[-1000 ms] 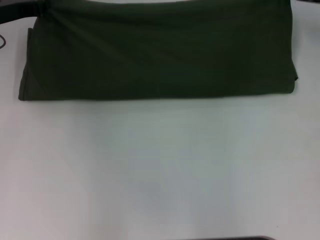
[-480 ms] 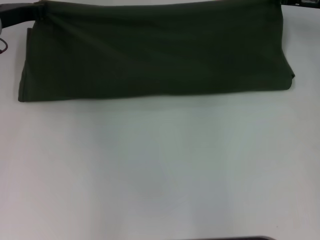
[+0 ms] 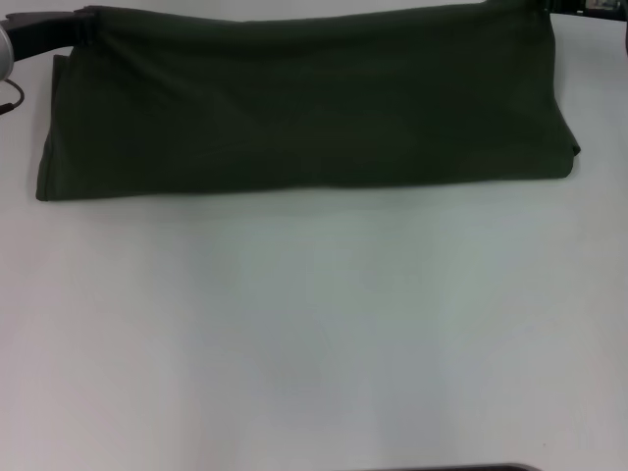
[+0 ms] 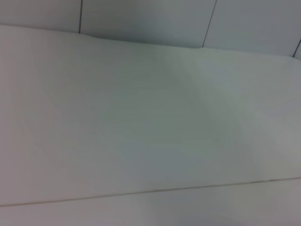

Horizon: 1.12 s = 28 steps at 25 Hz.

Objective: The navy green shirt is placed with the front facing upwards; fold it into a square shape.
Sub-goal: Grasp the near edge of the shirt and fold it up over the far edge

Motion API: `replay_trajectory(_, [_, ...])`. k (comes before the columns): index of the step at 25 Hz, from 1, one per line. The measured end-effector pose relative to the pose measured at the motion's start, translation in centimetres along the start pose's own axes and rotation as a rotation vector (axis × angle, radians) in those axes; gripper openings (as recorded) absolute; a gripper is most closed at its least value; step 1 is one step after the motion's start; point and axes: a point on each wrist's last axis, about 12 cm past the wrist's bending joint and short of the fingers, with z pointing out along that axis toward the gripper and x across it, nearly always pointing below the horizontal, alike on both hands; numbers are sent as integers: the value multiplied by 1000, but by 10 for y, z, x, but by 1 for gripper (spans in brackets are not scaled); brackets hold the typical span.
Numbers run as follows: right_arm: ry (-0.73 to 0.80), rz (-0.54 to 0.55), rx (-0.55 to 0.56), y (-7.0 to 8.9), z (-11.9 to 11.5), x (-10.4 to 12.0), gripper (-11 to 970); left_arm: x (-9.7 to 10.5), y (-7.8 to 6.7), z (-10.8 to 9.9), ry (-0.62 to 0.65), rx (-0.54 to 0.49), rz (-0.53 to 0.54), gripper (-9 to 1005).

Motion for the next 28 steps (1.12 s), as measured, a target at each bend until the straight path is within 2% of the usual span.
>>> replay_trajectory(8, [-5, -12, 20, 5, 5, 5, 52, 1, 0, 1, -2, -17, -1, 37])
replay_trajectory(28, [-18, 9, 50, -1, 3, 6, 51, 1, -2, 2, 3, -12, 21, 37])
